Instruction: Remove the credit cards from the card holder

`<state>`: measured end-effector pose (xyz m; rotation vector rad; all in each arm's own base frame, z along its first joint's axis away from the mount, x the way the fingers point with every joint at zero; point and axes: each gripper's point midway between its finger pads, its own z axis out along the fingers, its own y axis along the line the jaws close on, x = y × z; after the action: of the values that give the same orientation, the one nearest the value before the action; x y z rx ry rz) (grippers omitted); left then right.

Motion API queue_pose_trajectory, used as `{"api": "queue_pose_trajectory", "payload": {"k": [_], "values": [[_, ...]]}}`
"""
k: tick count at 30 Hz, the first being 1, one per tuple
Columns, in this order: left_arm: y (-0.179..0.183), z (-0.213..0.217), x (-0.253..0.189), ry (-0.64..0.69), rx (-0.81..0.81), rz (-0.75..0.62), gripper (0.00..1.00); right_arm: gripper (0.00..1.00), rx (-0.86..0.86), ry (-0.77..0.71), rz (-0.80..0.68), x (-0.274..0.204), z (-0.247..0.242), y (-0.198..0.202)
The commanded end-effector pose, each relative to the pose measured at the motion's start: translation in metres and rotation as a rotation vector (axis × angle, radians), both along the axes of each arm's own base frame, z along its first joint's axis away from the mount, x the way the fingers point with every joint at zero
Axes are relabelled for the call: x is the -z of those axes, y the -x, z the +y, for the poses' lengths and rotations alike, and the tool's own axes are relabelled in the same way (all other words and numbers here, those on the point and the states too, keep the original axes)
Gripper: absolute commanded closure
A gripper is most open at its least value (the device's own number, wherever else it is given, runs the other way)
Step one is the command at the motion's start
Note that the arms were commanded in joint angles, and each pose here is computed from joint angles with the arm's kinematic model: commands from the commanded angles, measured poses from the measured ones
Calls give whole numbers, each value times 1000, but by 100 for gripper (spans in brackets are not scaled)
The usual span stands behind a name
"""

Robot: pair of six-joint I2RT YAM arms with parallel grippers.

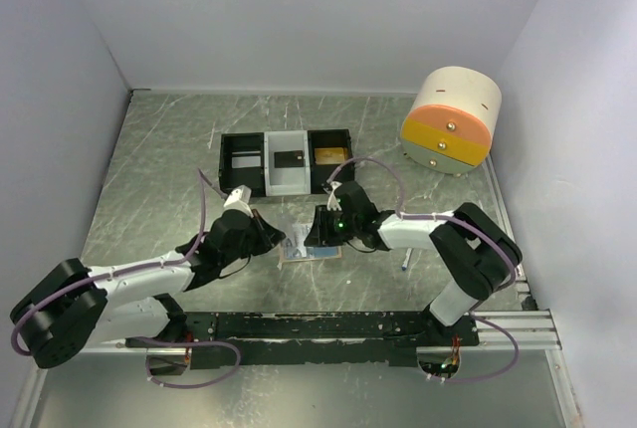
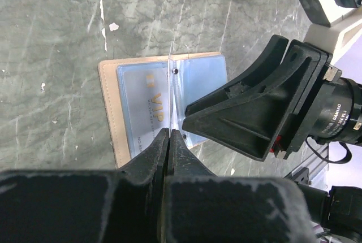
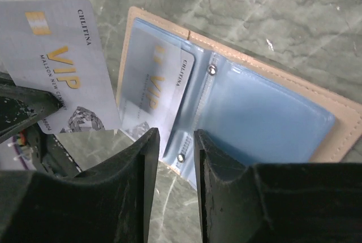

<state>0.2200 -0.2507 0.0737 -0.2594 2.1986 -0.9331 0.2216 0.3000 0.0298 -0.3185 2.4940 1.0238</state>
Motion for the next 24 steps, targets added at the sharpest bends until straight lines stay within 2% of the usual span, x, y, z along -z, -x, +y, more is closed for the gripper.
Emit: {"api": "queue_pose_trajectory", "payload": {"k": [1, 4, 11, 15, 24], "values": [[1, 7, 2, -24, -18, -11, 93, 68, 28, 118, 8, 24, -23, 2], [2, -1, -2, -2, 24, -31, 93, 68, 39, 98, -4, 20, -28, 3], [2, -16, -18, 100, 71, -85, 93, 67, 39, -49, -13, -7, -17, -1], [3, -27, -18, 114, 118, -77, 93, 67, 57, -77, 7, -10, -22, -6], [12, -54, -17, 282, 207, -57, 93, 61, 81, -174, 33, -16, -28, -5]]}}
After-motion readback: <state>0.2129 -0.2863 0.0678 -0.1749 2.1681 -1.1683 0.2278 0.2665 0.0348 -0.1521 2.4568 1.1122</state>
